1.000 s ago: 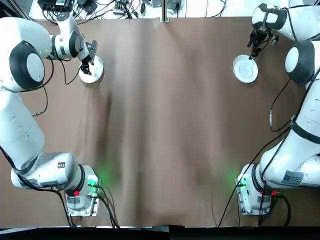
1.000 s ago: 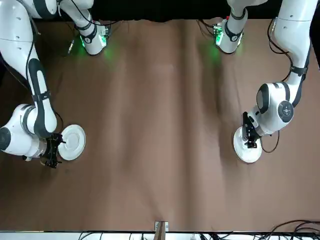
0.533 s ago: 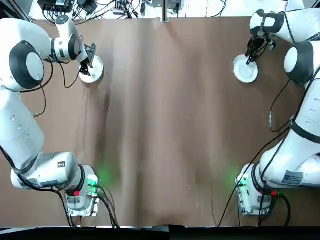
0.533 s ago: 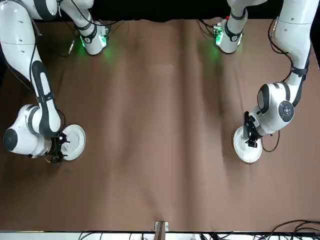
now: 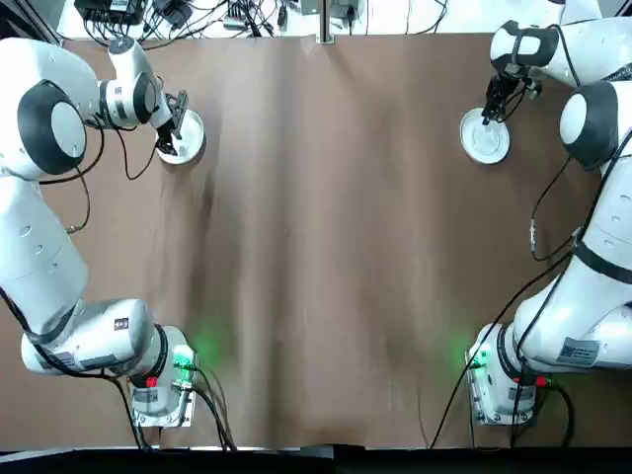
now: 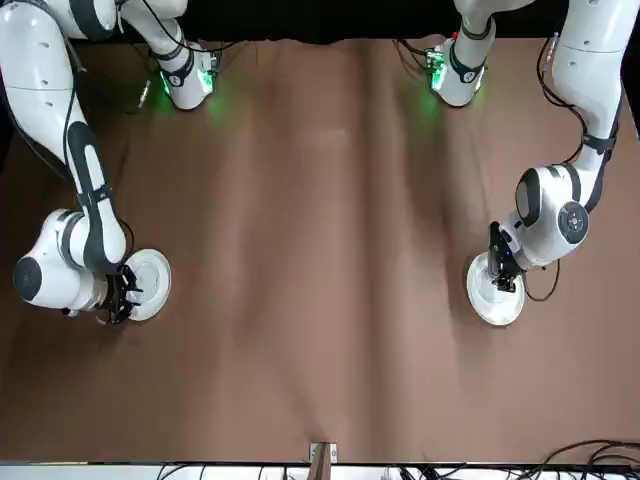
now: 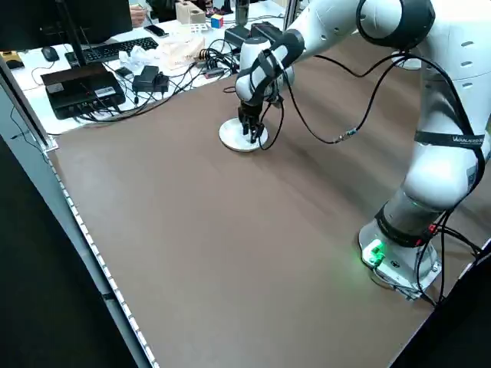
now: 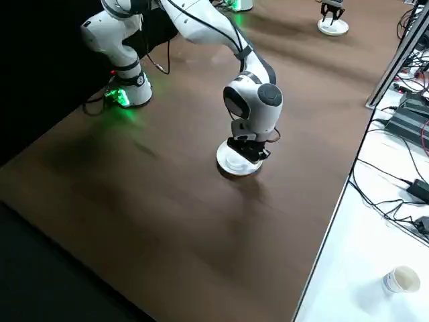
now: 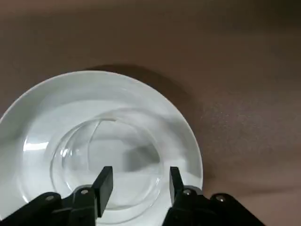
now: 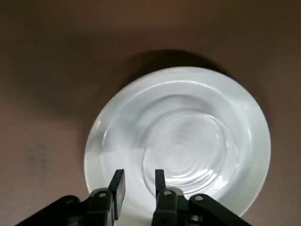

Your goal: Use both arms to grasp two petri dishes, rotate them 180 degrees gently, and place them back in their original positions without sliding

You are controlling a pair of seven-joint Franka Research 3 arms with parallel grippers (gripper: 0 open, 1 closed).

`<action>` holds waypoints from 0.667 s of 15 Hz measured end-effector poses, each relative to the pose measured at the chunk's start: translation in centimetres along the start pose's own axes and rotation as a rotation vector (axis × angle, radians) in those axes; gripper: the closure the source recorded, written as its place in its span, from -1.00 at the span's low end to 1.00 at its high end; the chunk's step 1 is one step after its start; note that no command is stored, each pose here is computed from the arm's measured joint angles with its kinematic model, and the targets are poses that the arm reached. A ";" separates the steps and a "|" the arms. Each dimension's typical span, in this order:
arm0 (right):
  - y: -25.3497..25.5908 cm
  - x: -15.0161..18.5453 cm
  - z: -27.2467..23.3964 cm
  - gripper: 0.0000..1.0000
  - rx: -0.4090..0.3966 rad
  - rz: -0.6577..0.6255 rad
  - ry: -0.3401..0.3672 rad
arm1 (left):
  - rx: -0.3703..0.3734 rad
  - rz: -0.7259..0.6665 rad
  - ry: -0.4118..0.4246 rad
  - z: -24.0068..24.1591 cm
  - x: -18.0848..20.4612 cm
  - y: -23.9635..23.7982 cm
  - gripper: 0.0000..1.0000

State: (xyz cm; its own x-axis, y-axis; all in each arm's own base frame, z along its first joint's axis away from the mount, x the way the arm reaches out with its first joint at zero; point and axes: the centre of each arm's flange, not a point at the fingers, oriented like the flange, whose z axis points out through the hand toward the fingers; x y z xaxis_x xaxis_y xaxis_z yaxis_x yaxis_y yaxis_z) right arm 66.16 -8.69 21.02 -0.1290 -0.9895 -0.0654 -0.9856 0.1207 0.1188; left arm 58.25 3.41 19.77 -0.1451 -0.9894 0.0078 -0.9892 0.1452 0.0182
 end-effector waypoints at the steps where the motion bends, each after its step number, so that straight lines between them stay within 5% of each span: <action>1: -0.1 0.0 -0.1 0.33 0.010 0.000 0.001 | -0.002 0.000 0.000 0.1 0.0 0.1 -0.14; 10: 0.1 0.2 0.9 0.32 0.011 0.003 0.004 | 0.018 0.001 -0.002 1.3 0.3 1.2 -0.14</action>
State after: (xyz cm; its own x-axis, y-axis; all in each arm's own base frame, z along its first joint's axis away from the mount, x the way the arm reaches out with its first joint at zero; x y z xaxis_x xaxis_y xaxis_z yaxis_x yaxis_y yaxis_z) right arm 65.93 -8.83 20.15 -0.1316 -0.9894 -0.0609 -0.9864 0.1246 0.1076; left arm 56.98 3.27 18.49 -0.1461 -0.9893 0.0059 -0.9893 0.1461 0.0006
